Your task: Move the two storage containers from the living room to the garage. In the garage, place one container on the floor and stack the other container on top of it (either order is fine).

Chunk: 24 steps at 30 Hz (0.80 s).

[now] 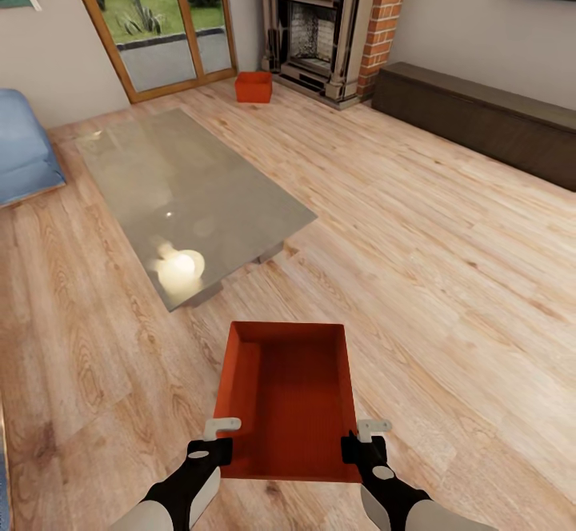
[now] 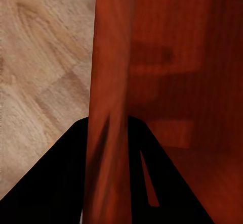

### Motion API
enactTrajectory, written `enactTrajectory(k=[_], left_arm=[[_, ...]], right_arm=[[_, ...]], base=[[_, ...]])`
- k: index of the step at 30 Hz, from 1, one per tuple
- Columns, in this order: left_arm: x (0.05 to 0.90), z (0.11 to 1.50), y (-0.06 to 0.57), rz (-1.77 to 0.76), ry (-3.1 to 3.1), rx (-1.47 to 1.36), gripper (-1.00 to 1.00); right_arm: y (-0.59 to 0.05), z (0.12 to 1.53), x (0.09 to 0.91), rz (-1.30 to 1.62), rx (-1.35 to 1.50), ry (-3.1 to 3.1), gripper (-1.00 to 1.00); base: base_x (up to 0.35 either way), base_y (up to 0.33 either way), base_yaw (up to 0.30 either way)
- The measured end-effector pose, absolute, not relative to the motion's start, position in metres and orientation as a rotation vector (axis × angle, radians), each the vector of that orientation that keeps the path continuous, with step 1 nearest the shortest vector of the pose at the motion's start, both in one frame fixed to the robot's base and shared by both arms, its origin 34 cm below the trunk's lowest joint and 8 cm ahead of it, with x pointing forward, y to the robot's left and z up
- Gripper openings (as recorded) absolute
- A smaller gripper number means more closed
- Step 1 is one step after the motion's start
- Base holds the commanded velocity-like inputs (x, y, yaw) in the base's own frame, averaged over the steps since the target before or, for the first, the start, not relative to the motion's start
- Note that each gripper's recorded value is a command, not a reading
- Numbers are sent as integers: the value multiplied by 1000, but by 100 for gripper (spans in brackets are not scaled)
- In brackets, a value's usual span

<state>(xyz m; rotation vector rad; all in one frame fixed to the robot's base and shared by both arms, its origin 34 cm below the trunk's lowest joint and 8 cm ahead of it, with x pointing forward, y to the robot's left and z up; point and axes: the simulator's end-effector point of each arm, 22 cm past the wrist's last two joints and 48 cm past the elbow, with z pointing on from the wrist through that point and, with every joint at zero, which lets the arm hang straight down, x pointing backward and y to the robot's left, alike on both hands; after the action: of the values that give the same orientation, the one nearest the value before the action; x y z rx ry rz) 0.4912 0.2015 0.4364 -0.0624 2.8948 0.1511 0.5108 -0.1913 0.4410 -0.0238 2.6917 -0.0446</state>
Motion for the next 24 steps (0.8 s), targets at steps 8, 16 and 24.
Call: enactTrajectory(k=[8,16,24], left_arm=[[491,449,202,151,2895,-62,-100],[491,461,201,151,2895,-61,-100],[492,474,202,150,2891,-63,-100]], right_arm=[[-191,453,511,-45,-23,2692,-100],[-191,465,510,-46,-24,2692,-100],[-191,479,512,-49,-29,2686,-100]], base=[[0,0,0],[0,0,0],[0,0,0]])
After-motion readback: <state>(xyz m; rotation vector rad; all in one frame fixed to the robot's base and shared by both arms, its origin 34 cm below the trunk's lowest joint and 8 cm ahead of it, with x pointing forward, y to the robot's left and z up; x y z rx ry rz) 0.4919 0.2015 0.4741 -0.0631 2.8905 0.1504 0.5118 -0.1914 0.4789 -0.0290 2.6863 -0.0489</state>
